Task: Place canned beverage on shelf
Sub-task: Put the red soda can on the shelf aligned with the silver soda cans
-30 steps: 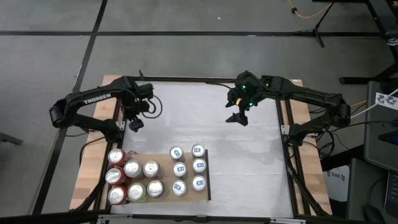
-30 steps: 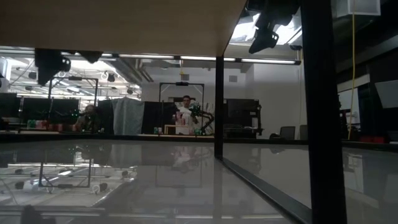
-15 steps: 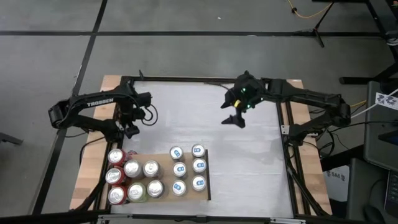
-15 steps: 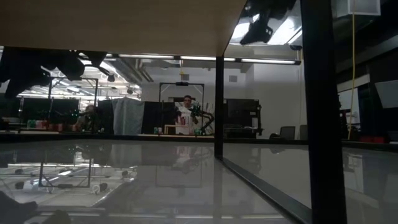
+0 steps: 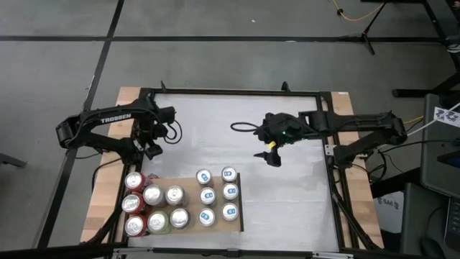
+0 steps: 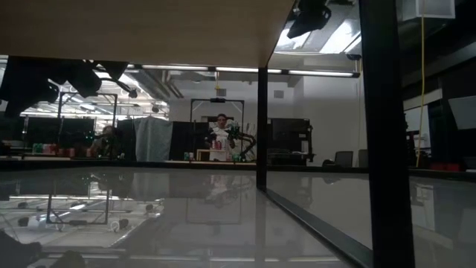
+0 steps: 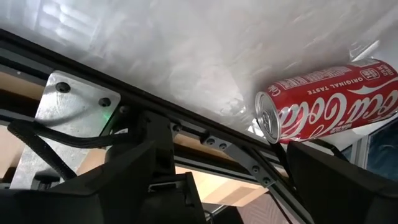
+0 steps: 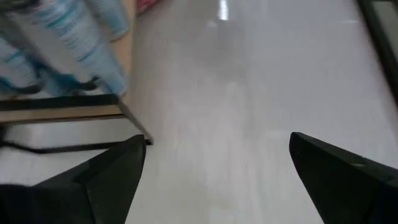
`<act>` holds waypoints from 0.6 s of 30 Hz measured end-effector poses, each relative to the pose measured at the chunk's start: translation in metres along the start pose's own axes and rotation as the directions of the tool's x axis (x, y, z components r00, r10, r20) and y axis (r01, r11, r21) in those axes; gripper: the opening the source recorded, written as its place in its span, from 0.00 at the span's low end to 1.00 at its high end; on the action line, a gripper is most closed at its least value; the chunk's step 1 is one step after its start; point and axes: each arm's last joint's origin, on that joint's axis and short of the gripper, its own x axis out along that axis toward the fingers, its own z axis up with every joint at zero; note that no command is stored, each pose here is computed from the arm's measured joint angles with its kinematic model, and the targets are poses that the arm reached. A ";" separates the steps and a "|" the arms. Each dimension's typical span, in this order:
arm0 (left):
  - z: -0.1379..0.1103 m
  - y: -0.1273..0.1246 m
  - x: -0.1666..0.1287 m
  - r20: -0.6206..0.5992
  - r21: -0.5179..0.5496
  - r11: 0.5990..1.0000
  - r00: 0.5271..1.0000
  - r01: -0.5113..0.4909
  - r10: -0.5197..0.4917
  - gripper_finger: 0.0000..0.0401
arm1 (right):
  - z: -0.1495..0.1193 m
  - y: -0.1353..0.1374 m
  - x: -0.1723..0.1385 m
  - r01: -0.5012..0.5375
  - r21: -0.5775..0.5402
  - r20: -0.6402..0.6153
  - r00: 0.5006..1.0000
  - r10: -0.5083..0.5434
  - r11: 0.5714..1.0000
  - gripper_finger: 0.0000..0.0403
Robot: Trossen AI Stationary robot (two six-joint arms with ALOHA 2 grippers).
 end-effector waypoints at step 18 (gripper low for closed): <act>0.001 0.000 0.000 0.006 -0.020 1.000 1.000 -0.011 0.011 0.88 | -0.002 0.028 0.019 0.072 0.009 -0.040 0.997 -0.072 0.997 0.96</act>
